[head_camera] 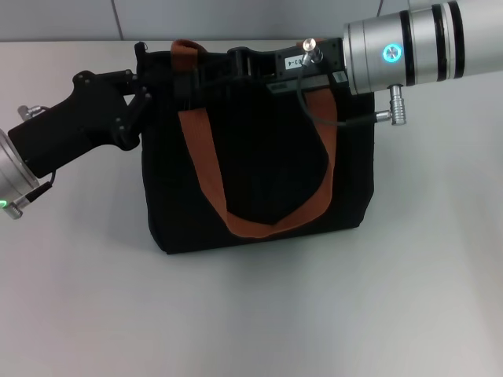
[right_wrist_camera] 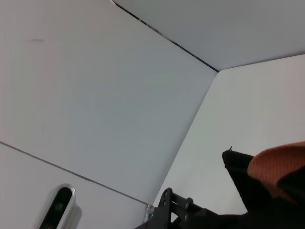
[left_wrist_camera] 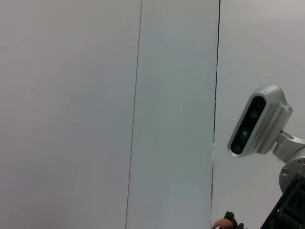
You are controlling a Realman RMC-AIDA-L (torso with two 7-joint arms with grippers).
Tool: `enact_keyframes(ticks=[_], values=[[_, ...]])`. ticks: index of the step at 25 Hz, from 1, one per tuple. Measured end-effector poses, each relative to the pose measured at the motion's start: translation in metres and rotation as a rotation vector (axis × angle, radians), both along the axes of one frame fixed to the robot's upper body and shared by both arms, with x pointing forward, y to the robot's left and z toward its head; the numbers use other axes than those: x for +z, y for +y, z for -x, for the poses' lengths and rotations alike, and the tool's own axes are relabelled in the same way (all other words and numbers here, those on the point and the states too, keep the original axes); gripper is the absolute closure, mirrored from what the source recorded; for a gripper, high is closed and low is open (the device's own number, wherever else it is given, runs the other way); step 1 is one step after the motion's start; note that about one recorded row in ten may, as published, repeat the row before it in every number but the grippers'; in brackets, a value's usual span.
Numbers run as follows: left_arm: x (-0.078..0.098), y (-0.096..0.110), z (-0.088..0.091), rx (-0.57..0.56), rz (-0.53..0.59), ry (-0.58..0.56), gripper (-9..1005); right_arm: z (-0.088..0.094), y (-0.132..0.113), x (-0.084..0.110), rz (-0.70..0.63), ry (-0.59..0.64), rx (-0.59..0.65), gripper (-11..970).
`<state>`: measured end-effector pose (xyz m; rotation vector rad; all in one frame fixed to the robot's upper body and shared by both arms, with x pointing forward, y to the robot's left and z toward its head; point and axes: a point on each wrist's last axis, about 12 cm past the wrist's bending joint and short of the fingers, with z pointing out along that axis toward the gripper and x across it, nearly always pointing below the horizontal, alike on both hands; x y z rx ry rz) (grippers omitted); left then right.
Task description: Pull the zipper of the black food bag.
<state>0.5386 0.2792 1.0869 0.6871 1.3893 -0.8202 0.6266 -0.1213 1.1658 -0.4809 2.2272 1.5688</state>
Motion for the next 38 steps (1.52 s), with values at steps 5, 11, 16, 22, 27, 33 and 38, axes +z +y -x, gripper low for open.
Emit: enact_keyframes(ticks=[5, 11, 16, 22, 27, 33, 38], values=[[0.002, 0.0, -0.001, 0.006, 0.01, -0.008, 928, 0.0, 0.0, 0.0, 0.002, -0.014, 0.001, 632], [0.002, -0.001, -0.001, -0.002, 0.008, -0.008, 924, -0.002, 0.0, -0.001, 0.008, -0.029, -0.014, 637], [0.002, -0.001, -0.001, -0.005, 0.01, -0.01, 921, -0.003, 0.0, -0.002, 0.02, -0.046, -0.019, 639], [0.002, -0.002, 0.0, -0.011, 0.015, -0.012, 917, -0.003, 0.003, -0.004, 0.035, -0.059, -0.012, 770], [0.002, -0.001, 0.001, -0.012, 0.017, -0.012, 914, -0.003, 0.004, -0.004, 0.036, -0.058, -0.015, 840], [0.002, -0.001, 0.002, -0.019, 0.021, -0.014, 911, -0.002, 0.007, -0.008, 0.016, -0.091, -0.005, 884], [0.002, -0.001, 0.004, -0.025, 0.025, -0.015, 908, -0.001, 0.016, -0.009, 0.074, -0.143, 0.046, 916]])
